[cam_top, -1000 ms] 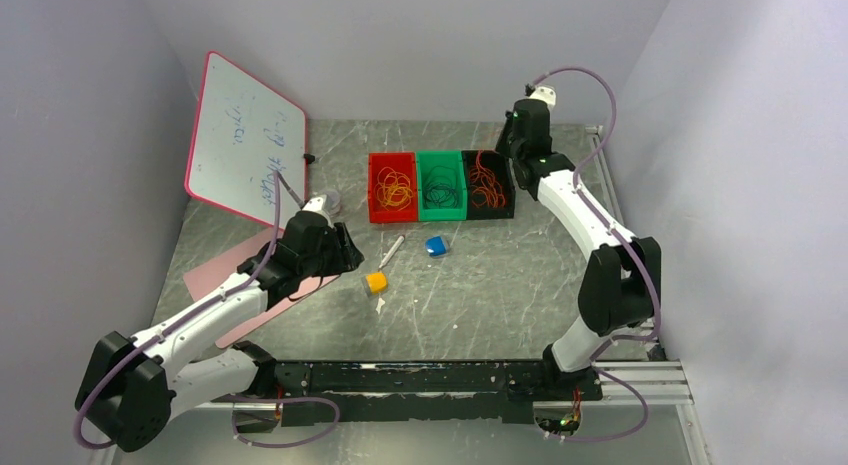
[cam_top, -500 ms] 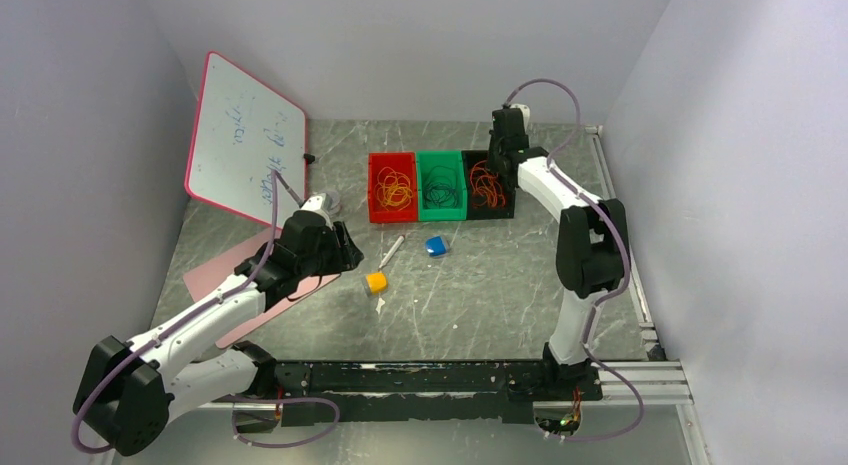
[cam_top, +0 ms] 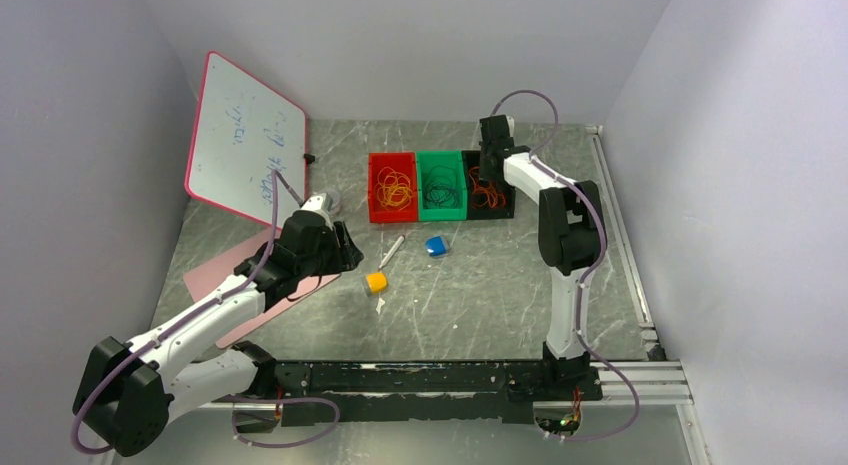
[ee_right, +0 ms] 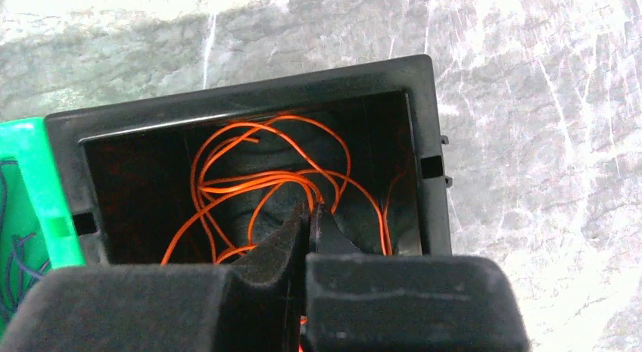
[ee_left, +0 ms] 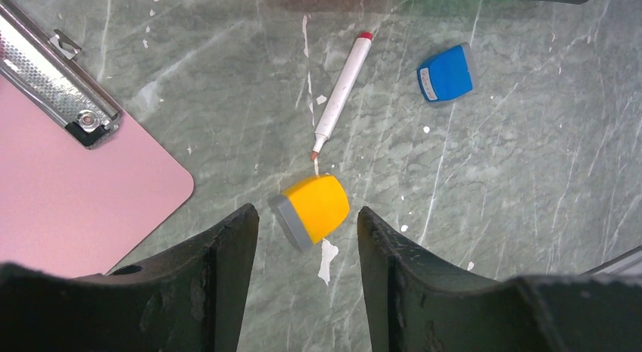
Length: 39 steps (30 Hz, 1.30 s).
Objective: Untangle the cables
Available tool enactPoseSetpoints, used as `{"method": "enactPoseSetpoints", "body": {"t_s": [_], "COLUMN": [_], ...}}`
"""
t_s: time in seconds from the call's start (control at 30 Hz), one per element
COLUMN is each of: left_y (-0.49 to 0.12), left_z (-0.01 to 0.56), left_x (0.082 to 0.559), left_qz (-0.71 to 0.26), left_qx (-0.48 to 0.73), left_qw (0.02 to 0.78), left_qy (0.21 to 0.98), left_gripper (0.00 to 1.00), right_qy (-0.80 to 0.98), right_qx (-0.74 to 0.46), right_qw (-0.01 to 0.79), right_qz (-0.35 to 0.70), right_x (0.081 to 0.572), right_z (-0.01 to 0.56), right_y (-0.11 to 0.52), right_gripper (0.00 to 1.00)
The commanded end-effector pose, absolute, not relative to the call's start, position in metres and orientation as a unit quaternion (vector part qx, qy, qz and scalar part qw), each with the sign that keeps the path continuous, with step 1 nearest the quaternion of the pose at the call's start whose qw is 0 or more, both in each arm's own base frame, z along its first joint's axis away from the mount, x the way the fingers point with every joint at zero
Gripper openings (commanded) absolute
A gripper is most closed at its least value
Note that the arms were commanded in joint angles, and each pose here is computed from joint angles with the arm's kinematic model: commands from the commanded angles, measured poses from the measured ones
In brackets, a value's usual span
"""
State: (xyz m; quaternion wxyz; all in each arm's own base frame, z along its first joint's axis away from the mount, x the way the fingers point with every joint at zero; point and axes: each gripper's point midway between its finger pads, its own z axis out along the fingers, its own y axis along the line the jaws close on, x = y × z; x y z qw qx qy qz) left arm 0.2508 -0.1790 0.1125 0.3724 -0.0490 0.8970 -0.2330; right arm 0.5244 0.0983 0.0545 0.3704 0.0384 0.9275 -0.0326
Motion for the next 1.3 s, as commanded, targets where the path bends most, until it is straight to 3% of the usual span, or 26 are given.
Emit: {"method": "enactPoseSetpoints", "body": {"t_s": [0.0, 0.23, 0.37, 0.67, 0.83, 1.07, 1.27], "left_y": [-0.181, -0.182, -0.184, -0.187, -0.185, -0.179, -0.155], "left_z": [0.132, 0.133, 0.133, 0.135, 0.137, 0.151, 0.202], "left_x": [0.258, 0.259, 0.260, 0.263, 0.265, 0.269, 0.271], "left_qz": [-0.241, -0.244, -0.243, -0.246, -0.240, -0.223, -0.204], "left_qx": [-0.045, -0.044, -0.040, -0.039, -0.039, -0.033, -0.052], "left_qw": [0.390, 0.389, 0.386, 0.385, 0.389, 0.405, 0.481], "left_qy": [0.887, 0.887, 0.889, 0.889, 0.889, 0.886, 0.851], "left_gripper": [0.56, 0.56, 0.57, 0.56, 0.56, 0.55, 0.59], "right_qy": [0.929, 0.926, 0.908, 0.883, 0.871, 0.851, 0.833], "right_qx": [0.035, 0.034, 0.036, 0.051, 0.061, 0.010, 0.043], "right_qw": [0.363, 0.368, 0.413, 0.463, 0.485, 0.519, 0.547], "right_qz": [-0.059, -0.072, -0.056, -0.059, -0.051, 0.072, 0.073], "right_x": [0.532, 0.532, 0.534, 0.526, 0.514, 0.476, 0.425], "right_z": [0.050, 0.054, 0.093, 0.153, 0.180, 0.217, 0.249], "right_y": [0.090, 0.085, 0.086, 0.077, 0.074, 0.109, 0.090], "right_gripper": [0.00, 0.04, 0.19, 0.34, 0.37, 0.38, 0.43]}}
